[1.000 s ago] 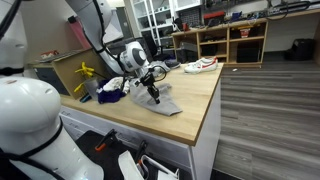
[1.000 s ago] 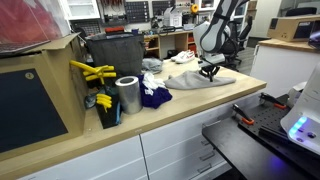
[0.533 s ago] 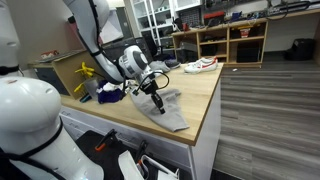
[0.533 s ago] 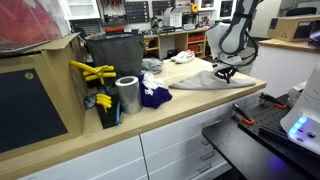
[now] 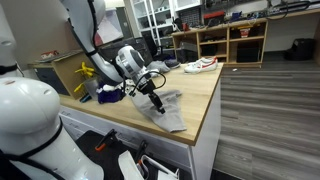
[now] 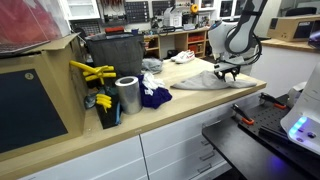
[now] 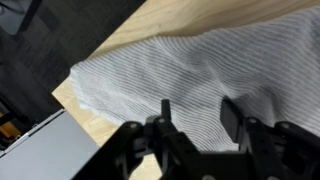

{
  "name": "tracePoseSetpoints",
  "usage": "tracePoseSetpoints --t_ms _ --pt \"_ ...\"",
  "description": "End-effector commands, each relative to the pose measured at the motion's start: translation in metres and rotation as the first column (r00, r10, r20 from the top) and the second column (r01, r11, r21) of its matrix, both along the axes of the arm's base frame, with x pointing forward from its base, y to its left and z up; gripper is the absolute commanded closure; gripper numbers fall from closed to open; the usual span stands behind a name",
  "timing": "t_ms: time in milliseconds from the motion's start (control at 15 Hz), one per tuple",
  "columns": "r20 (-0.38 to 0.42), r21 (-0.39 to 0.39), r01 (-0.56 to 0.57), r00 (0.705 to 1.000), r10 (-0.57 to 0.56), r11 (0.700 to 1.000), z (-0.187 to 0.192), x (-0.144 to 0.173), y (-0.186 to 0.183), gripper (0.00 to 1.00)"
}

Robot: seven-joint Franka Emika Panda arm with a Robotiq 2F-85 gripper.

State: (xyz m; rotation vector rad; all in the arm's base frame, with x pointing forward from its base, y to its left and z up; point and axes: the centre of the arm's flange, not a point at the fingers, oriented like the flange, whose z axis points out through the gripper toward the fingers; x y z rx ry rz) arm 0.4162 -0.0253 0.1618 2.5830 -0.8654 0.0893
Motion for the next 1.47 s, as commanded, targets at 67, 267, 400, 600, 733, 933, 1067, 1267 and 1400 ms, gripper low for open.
tracePoseSetpoints --t_ms 67,267,400,600,733,933,1067,1267,1400 --pt "0.1 0.021 -0.073 0.992 0.07 0.997 0.044 0.031 0.04 0.07" --pt "0.169 0.042 -0.13 0.978 0.122 0.991 0.068 0.07 0.064 0.0" --pt "0.195 0.079 -0.15 0.972 0.133 0.986 0.075 0.098 0.078 0.0" --pt "0.195 0.147 -0.178 0.97 0.148 0.973 0.072 0.135 0.102 0.34" --pt "0.185 0.184 -0.197 0.969 0.163 0.963 0.065 0.155 0.117 0.51" --pt "0.17 0.237 -0.222 0.968 0.185 0.946 0.056 0.179 0.139 0.73" --pt "0.151 0.272 -0.227 0.97 0.192 0.935 0.051 0.188 0.148 0.87" --pt "0.099 0.336 -0.237 0.971 0.215 0.912 0.056 0.183 0.163 1.0" --pt "0.052 0.376 -0.237 0.971 0.235 0.896 0.057 0.179 0.173 1.0"
